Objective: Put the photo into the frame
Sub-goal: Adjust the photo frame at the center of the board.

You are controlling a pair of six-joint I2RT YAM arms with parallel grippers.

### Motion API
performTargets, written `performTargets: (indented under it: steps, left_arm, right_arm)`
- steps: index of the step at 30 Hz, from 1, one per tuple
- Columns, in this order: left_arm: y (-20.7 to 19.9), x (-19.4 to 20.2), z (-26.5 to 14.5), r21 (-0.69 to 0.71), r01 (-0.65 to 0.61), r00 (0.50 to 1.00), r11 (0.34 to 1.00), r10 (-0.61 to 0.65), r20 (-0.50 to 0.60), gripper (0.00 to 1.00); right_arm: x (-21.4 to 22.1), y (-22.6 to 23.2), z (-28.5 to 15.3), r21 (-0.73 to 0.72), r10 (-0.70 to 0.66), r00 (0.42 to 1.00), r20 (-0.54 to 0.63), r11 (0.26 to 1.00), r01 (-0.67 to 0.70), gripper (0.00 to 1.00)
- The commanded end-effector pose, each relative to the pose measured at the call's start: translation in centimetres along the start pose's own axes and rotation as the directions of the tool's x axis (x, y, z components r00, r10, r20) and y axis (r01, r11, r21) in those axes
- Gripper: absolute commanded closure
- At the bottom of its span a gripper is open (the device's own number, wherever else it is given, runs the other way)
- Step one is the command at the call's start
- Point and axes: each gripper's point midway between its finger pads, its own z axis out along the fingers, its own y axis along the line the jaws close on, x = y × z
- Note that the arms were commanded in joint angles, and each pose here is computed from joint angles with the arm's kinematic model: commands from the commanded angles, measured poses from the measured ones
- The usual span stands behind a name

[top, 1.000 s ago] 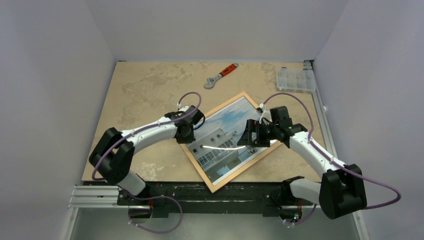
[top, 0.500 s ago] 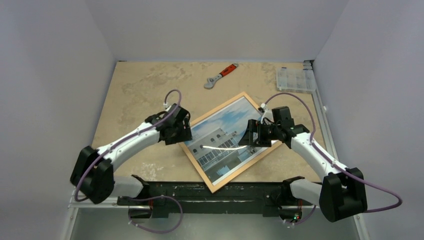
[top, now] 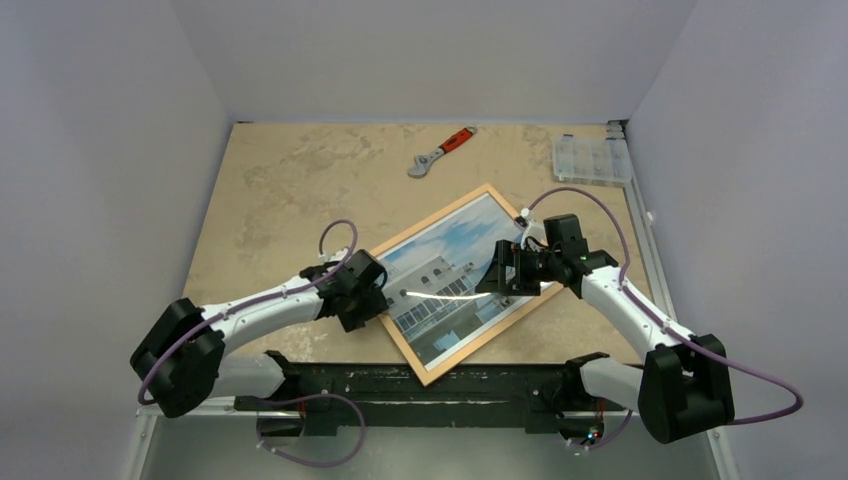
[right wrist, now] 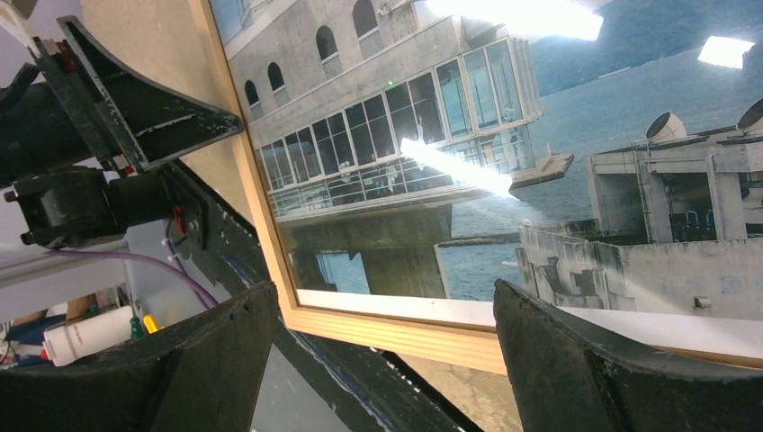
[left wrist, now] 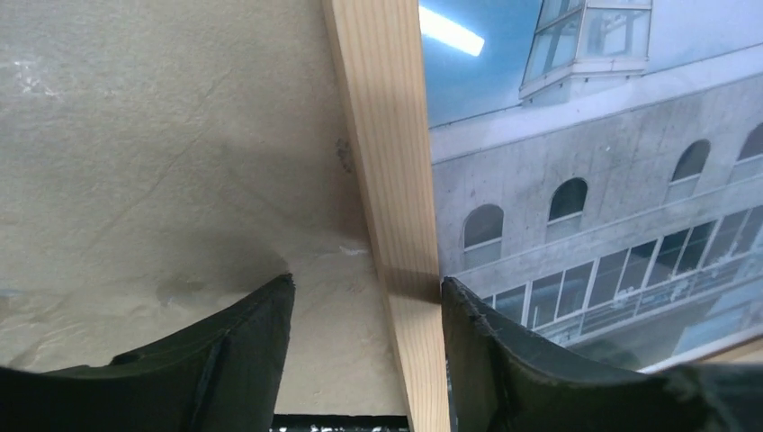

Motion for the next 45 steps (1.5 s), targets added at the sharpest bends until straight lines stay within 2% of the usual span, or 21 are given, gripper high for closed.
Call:
performTargets:
  steps: [1, 5, 8, 9, 14, 18, 20, 22, 24, 25, 26, 29, 32, 34, 40, 45]
  left_arm:
    - [-1.7, -0.6, 1.4, 0.015, 0.069, 0.997, 0.997, -0.07, 0.032, 0.45]
    - [-2.2, -1.4, 1.9, -0.012, 0.016, 0.999, 1.0, -0.015, 0.05, 0.68]
    - [-1.9, -3.1, 2.0, -0.045, -0.037, 0.997, 0.998, 0.039, 0.062, 0.94]
    - [-1.6, -3.8, 2.1, -0.055, -0.052, 0.996, 0.997, 0.056, 0.064, 1.0]
    - [-0.9, -9.7, 1.4, -0.127, -0.179, 0.973, 0.976, 0.194, 0.121, 1.0]
    - [-3.2, -15.6, 0.4, -0.222, -0.352, 0.906, 0.909, 0.391, 0.161, 1.0]
    - [-3.9, -17.5, 0.4, -0.278, -0.415, 0.876, 0.866, 0.463, 0.136, 0.89]
    - [-4.5, -18.2, 0.6, -0.301, -0.449, 0.861, 0.841, 0.497, 0.103, 0.71]
    - [-5.0, -18.0, 0.6, -0.274, -0.457, 0.862, 0.846, 0.497, 0.095, 0.48]
    - [-5.1, -17.5, 0.5, -0.249, -0.444, 0.872, 0.861, 0.479, 0.101, 0.39]
    - [-5.2, -17.0, 0.4, -0.219, -0.428, 0.883, 0.877, 0.457, 0.105, 0.33]
    - [-5.0, -14.3, -0.2, -0.096, -0.36, 0.922, 0.928, 0.37, 0.112, 0.3]
    - [-4.6, -11.7, -1.1, 0.048, -0.272, 0.956, 0.961, 0.265, 0.13, 0.3]
    - [-2.9, -9.7, -0.8, 0.086, -0.22, 0.971, 0.972, 0.209, 0.115, 0.3]
    - [-0.8, -6.7, -0.3, 0.159, -0.128, 0.989, 0.979, 0.114, 0.091, 0.3]
    - [-0.2, -6.1, 0.6, 0.138, -0.128, 0.991, 0.982, 0.119, 0.068, 0.3]
  right_arm:
    - [-0.5, 0.8, -0.2, -0.041, -0.017, 1.0, 0.024, 0.999, 0.018, 0.12]
    - [-0.7, 0.8, -0.3, -0.037, -0.022, 0.999, 0.027, 0.999, 0.023, 0.12]
    - [-0.8, 0.7, -0.3, -0.03, -0.026, 0.999, 0.028, 0.999, 0.027, 0.12]
    - [-0.9, 0.7, -0.3, -0.028, -0.027, 0.999, 0.029, 0.999, 0.028, 0.12]
    - [-1.2, 0.4, -0.3, -0.011, -0.032, 0.999, 0.032, 0.999, 0.032, 0.12]
    - [-1.6, -0.1, -0.3, 0.017, -0.038, 0.998, 0.046, 0.999, 0.037, 0.12]
    - [-2.1, -0.6, -0.3, 0.054, -0.042, 0.997, 0.064, 0.998, 0.038, 0.12]
    - [-2.9, -1.2, -0.6, 0.103, -0.048, 0.994, 0.099, 0.994, 0.038, 0.12]
    - [-4.1, -1.7, -1.1, 0.159, -0.06, 0.988, 0.145, 0.987, 0.037, 0.1]
    - [-4.7, -2.0, -1.4, 0.189, -0.067, 0.983, 0.17, 0.981, 0.034, 0.09]
    - [-5.3, -2.4, -1.7, 0.22, -0.073, 0.978, 0.193, 0.975, 0.029, 0.08]
    - [-7.3, -3.6, -2.9, 0.324, -0.108, 0.959, 0.261, 0.946, 0.019, 0.02]
    - [-9.3, -5.0, -4.4, 0.421, -0.137, 0.936, 0.325, 0.907, -0.014, 0.01]
    - [-10.4, -6.0, -5.5, 0.462, -0.142, 0.919, 0.369, 0.885, -0.049, 0.01]
    - [-11.7, -9.7, -7.4, 0.514, -0.091, 0.887, 0.452, 0.84, -0.175, 0.01]
    - [-11.5, -12.1, -6.7, 0.485, -0.006, 0.882, 0.471, 0.837, -0.254, 0.02]
